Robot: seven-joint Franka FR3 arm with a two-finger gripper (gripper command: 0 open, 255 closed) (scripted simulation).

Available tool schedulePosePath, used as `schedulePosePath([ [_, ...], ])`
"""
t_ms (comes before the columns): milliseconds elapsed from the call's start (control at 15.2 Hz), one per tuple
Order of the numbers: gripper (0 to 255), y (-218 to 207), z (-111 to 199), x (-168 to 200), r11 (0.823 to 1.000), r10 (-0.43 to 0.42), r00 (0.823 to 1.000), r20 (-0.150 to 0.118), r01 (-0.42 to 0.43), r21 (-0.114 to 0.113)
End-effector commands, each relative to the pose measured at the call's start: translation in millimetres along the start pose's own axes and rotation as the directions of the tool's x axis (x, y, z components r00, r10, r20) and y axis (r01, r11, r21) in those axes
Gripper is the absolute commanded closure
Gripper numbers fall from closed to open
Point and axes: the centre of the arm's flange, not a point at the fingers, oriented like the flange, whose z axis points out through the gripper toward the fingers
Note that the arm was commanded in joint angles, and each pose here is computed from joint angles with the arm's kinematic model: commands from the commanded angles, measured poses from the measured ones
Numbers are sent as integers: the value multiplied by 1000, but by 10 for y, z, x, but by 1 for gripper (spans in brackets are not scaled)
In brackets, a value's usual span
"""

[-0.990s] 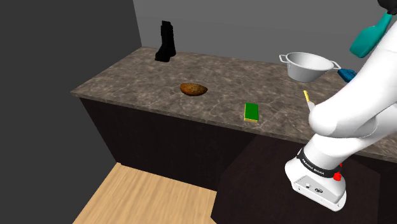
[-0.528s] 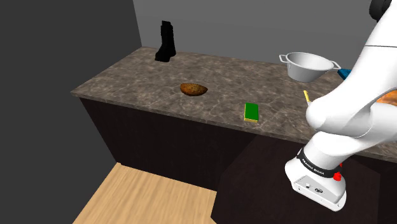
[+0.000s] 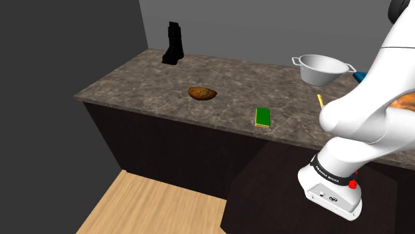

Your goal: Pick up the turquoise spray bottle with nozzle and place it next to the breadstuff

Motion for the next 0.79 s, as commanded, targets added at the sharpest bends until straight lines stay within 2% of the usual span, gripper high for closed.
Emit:
schedulePosePath([
  [0, 255, -1, 112, -12, 1000, -1, 1000, 0, 1, -1],
  [726, 255, -54, 689, -55, 1000, -1, 1000, 0, 1, -1],
])
